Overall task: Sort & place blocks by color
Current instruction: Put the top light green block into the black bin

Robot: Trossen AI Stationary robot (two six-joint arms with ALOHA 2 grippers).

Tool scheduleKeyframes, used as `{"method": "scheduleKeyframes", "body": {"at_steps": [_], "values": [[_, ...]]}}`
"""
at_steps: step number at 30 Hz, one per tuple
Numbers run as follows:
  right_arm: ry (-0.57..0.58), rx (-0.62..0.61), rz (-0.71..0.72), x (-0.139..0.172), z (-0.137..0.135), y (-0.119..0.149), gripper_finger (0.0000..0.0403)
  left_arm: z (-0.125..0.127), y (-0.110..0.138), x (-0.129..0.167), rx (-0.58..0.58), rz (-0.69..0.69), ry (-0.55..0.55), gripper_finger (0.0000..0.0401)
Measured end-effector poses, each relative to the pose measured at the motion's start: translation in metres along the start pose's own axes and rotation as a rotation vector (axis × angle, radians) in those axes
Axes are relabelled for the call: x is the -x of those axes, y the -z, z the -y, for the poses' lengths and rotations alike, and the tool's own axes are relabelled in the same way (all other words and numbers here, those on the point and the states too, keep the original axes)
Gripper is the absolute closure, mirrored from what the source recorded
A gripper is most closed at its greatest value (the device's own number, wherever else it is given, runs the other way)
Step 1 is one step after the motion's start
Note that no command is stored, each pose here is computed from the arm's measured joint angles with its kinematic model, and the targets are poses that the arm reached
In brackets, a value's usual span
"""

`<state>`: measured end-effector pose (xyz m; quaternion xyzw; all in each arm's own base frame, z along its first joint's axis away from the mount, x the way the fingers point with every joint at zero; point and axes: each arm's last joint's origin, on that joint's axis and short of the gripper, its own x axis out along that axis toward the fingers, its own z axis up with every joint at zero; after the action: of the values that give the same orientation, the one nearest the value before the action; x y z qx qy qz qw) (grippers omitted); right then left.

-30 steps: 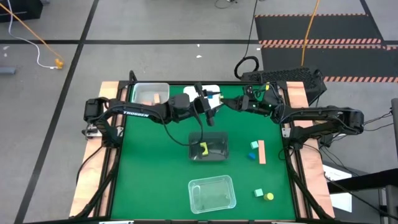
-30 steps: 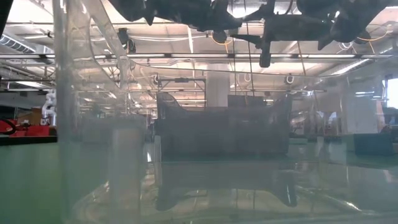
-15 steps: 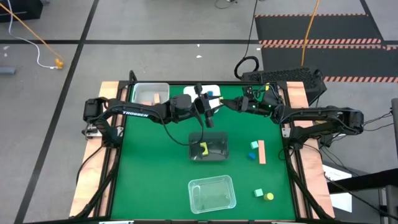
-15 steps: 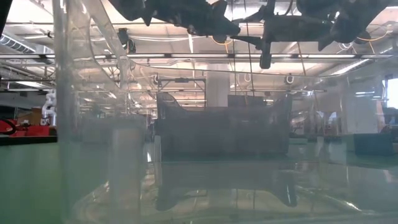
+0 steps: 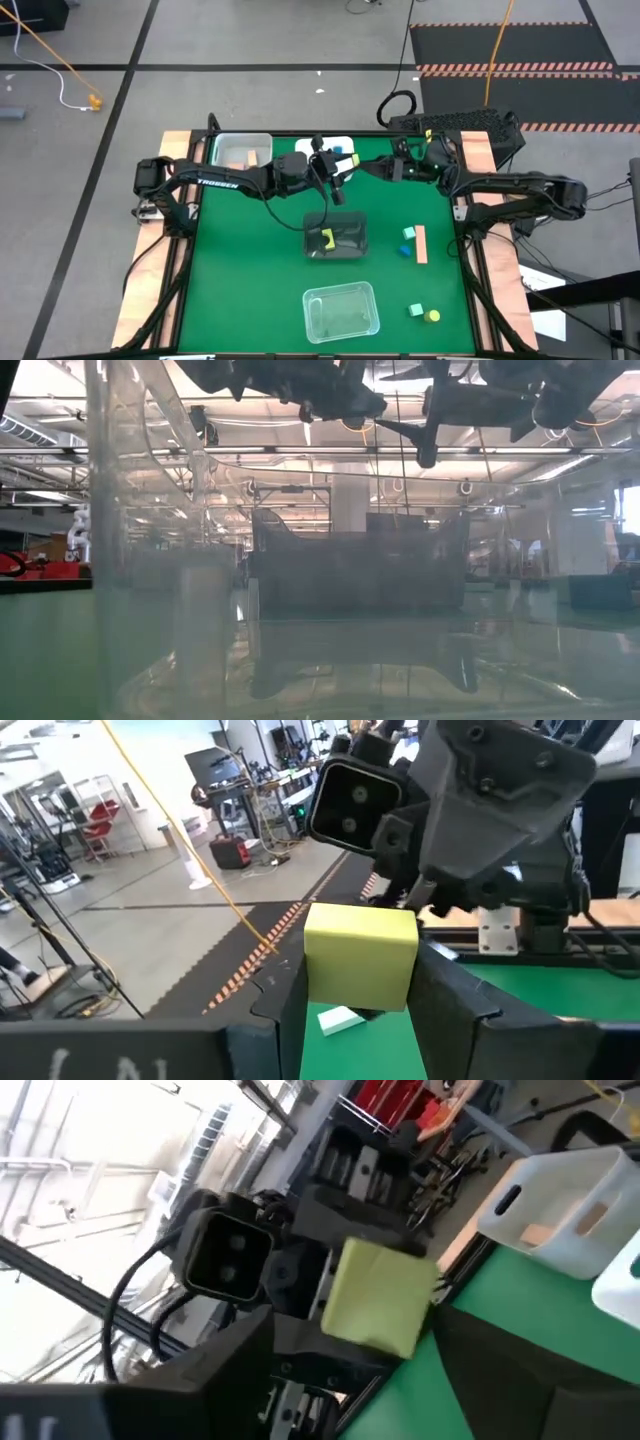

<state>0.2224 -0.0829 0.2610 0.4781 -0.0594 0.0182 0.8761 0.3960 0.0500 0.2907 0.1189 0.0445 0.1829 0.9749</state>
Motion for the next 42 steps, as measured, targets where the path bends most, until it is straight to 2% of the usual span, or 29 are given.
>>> {"method": "scheduleKeyframes", "body": {"at_steps": [3, 7, 11, 15, 18, 21, 24, 29, 42], "values": [[-0.013, 0.039, -0.015, 0.006, -0.001, -0.007, 0.0125, 0.002, -0.002, 0.001, 0.026, 0.003, 0.005, 0.0267], [0.017, 0.082, -0.053, 0.018, -0.001, -0.013, 0.0124, 0.005, -0.007, 0.006, 0.058, 0.01, 0.01, 0.0267], [0.099, 0.115, -0.103, 0.032, 0.001, -0.015, 0.0133, 0.008, -0.015, 0.015, 0.118, -0.016, 0.033, 0.0267], [0.192, 0.125, -0.191, 0.045, 0.003, -0.007, 0.0142, 0.017, -0.011, 0.024, 0.173, -0.131, 0.093, 0.0267], [0.27, 0.096, -0.271, 0.053, 0.006, 0.002, 0.0148, 0.028, -0.001, 0.028, 0.233, -0.247, 0.152, 0.0267], [0.367, 0.011, -0.369, 0.06, 0.011, 0.014, 0.0153, 0.04, 0.009, 0.032, 0.334, -0.357, 0.235, 0.0267], [0.454, -0.056, -0.47, 0.067, 0.016, 0.027, 0.0159, 0.054, 0.023, 0.037, 0.407, -0.484, 0.251, 0.0267], [0.576, -0.143, -0.629, 0.078, 0.02, 0.045, 0.0172, 0.072, 0.025, 0.046, 0.475, -0.556, 0.269, 0.0267], [0.697, -0.197, -0.964, 0.095, 0.011, 0.084, 0.0202, 0.103, 0.037, 0.063, 0.594, -0.696, 0.165, 0.0267]]}}
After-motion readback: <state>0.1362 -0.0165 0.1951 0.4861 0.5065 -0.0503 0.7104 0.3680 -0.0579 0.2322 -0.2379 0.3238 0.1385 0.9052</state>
